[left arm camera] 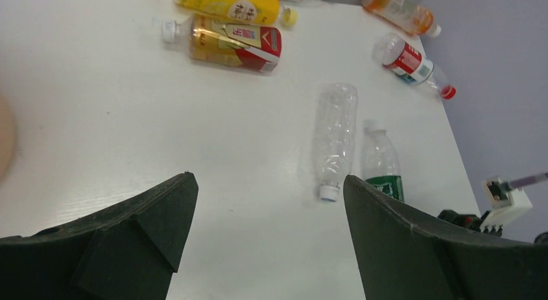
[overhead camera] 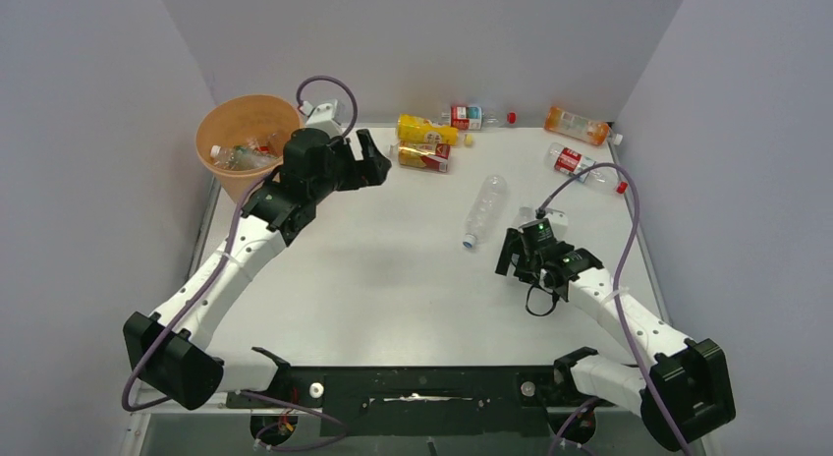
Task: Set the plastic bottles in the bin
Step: Pick up the plastic bottle at the center of the board.
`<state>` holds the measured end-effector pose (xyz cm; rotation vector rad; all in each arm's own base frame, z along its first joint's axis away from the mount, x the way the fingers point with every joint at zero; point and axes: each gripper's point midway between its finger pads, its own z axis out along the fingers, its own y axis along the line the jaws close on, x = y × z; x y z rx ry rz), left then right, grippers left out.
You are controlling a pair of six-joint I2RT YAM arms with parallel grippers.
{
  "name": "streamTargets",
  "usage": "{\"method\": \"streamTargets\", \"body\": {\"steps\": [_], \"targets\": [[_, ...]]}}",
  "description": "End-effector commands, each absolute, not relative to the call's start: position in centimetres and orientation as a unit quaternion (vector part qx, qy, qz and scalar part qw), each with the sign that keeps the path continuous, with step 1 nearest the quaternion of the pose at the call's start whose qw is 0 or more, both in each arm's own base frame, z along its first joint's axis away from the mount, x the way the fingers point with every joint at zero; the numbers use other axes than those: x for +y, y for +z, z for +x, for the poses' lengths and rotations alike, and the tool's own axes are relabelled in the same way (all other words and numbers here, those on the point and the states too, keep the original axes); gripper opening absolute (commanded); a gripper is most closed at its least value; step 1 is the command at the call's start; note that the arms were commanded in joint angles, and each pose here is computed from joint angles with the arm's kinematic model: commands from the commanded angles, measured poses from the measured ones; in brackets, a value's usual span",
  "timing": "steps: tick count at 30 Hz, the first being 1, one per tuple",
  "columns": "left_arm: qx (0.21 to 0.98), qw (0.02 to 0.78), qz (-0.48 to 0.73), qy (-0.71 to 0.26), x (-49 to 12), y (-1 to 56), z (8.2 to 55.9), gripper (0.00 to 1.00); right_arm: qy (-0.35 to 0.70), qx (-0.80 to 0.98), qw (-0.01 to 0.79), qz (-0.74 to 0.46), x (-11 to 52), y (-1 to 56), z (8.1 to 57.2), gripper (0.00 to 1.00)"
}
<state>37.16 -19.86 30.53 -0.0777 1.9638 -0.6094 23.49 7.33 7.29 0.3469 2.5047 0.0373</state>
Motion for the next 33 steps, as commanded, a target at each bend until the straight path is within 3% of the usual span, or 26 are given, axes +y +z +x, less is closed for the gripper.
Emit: {"method": "streamTargets", "body": {"steps": [1,10,15,19,29,33], "targets": [[0.815,0.522,-0.021,-0.252,-21.6,30.3,36.1,0.84,0.037,0.935,0.328,0.126,8.0,7.5,25.7,0.98],[0.828,0.496,-0.002,-0.261,-24.5,28.0,34.4,0.84,0.043,0.942,0.308,0.125,8.4,5.0,26.3,1.0],[0.832,0.489,0.004,-0.262,-25.3,27.3,34.1,0.84,0.044,0.945,0.299,0.128,8.5,3.7,26.1,0.94],[0.834,0.485,0.006,-0.262,-25.8,26.9,33.9,0.84,0.048,0.945,0.298,0.129,8.5,3.5,25.8,0.87],[0.839,0.475,0.016,-0.267,-27.0,26.2,33.6,0.84,0.048,0.939,0.313,0.131,8.1,4.7,25.5,0.54],[0.84,0.468,0.025,-0.274,-28.1,26.0,33.3,0.84,0.055,0.933,0.33,0.133,8.0,6.2,25.3,0.5]]}}
